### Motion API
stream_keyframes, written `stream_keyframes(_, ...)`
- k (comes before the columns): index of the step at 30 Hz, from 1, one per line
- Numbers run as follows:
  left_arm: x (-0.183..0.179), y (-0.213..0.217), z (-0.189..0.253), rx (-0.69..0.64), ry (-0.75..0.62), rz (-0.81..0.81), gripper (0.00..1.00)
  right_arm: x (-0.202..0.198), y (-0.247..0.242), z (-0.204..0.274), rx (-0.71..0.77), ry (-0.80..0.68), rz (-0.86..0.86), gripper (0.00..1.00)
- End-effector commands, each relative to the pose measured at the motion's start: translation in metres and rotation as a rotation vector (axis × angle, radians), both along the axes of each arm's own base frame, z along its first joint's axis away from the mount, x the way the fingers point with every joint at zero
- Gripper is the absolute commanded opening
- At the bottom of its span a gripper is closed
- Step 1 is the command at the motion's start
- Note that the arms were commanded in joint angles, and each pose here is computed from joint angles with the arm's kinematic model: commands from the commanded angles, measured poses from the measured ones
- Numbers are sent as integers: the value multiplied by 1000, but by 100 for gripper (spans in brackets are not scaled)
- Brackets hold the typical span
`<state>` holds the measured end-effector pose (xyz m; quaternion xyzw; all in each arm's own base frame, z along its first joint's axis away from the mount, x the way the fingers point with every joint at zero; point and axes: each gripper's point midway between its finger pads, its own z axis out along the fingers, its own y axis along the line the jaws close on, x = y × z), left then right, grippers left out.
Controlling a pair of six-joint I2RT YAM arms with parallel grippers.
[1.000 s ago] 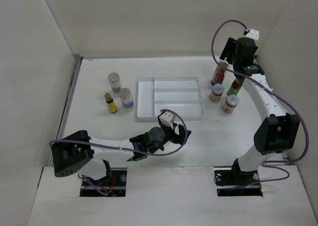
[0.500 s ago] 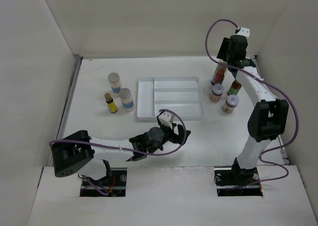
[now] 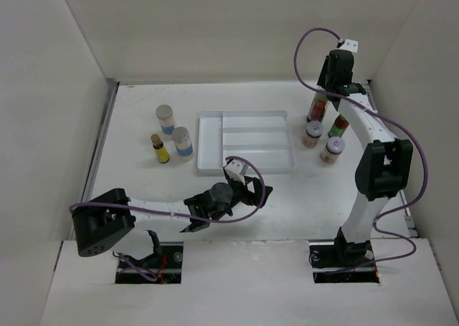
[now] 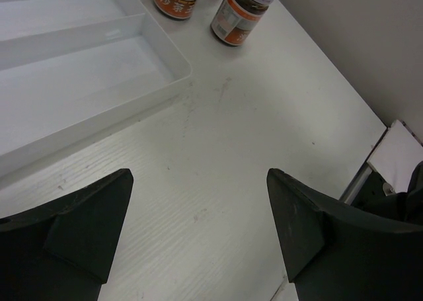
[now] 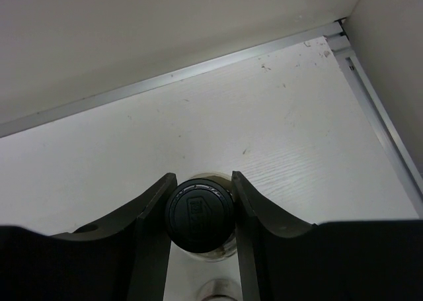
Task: Organize the condiment bottles
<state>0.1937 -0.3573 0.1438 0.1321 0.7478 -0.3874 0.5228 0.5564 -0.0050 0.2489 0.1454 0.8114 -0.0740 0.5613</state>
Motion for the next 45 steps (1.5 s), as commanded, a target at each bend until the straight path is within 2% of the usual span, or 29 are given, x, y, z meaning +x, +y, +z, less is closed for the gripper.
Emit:
stream_keyframes(1,11,16,27,-112,-24,50,82,7,-12,100,-17,-251,-68,19)
stream_keyframes(7,28,64,77,-244,-95,169,81,-14,13,198,7,-421,-7,19)
stream_keyframes(12,26,101,88,-260,-102,257,81,-34,64,218,24,-445,100,19)
stream_keyframes(18,34,172,88,-221,-96,495,82,-43,153,215,81,-456,250,19)
stream_keyframes(22,39,206,72,-190,-51,616,82,-41,209,204,115,-446,334,19)
stream_keyframes(28,28,226,38,-153,38,647,82,-34,278,191,164,-450,415,19)
stream_keyframes(37,15,231,21,-150,78,618,82,-15,321,171,219,-492,418,20)
stream_keyframes(45,12,221,19,-140,93,571,82,-7,324,134,218,-433,391,21)
